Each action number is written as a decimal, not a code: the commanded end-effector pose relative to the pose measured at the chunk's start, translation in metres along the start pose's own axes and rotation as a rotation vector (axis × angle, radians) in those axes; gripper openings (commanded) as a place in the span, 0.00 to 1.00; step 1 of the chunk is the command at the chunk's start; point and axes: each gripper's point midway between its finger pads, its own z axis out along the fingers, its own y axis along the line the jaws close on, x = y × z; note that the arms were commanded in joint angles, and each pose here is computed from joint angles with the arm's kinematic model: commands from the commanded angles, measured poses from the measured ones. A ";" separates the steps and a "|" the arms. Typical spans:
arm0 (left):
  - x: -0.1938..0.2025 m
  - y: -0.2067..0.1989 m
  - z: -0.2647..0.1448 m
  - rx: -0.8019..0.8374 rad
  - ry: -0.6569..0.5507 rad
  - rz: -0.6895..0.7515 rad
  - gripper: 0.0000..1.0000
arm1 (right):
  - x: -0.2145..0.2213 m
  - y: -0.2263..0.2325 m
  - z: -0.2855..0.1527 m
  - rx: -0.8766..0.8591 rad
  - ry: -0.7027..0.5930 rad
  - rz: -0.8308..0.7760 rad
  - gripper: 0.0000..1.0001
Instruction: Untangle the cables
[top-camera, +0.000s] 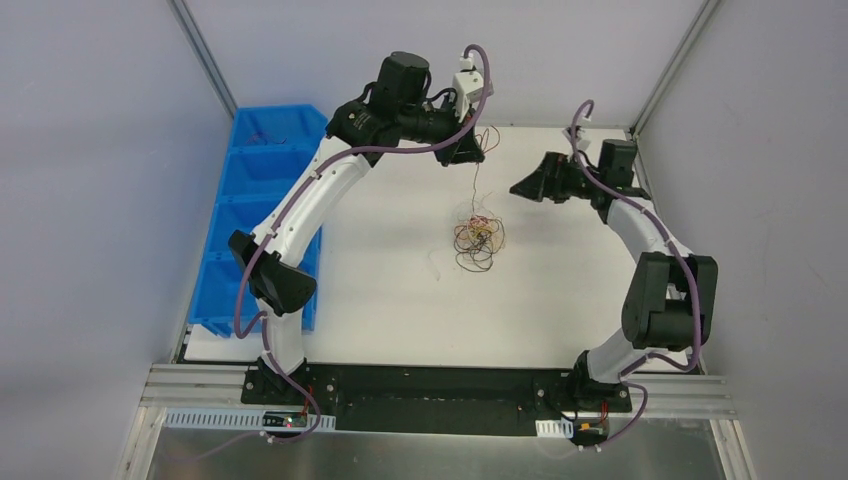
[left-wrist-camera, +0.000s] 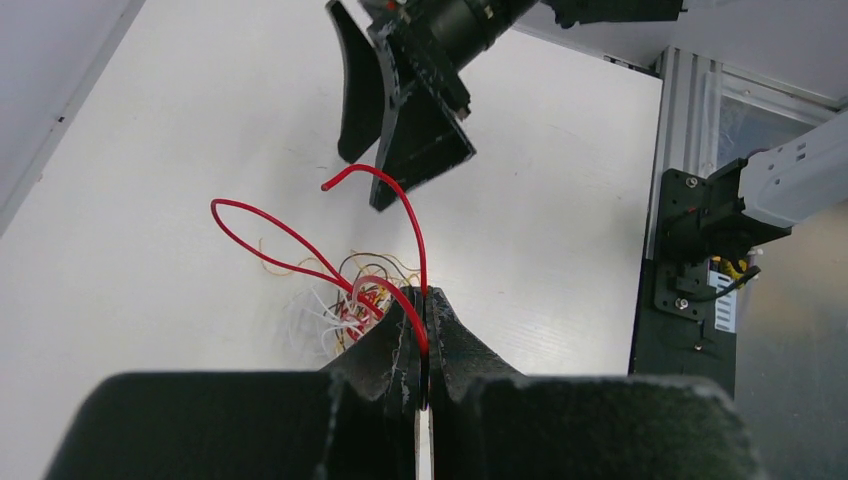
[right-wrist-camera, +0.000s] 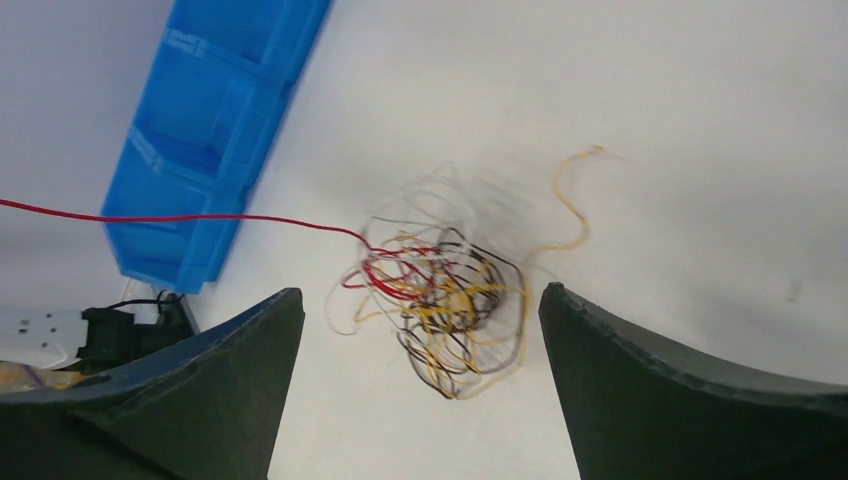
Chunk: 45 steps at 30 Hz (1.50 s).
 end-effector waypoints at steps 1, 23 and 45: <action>-0.018 -0.009 -0.006 0.010 -0.044 0.050 0.00 | -0.015 0.005 -0.021 -0.036 -0.043 -0.163 0.92; 0.027 0.123 -0.055 -0.354 -0.068 -0.268 0.00 | 0.085 0.011 0.066 -0.110 0.419 0.161 0.00; 0.131 0.035 0.013 0.005 0.128 -0.108 0.58 | 0.005 0.077 0.052 -0.243 0.287 0.504 0.00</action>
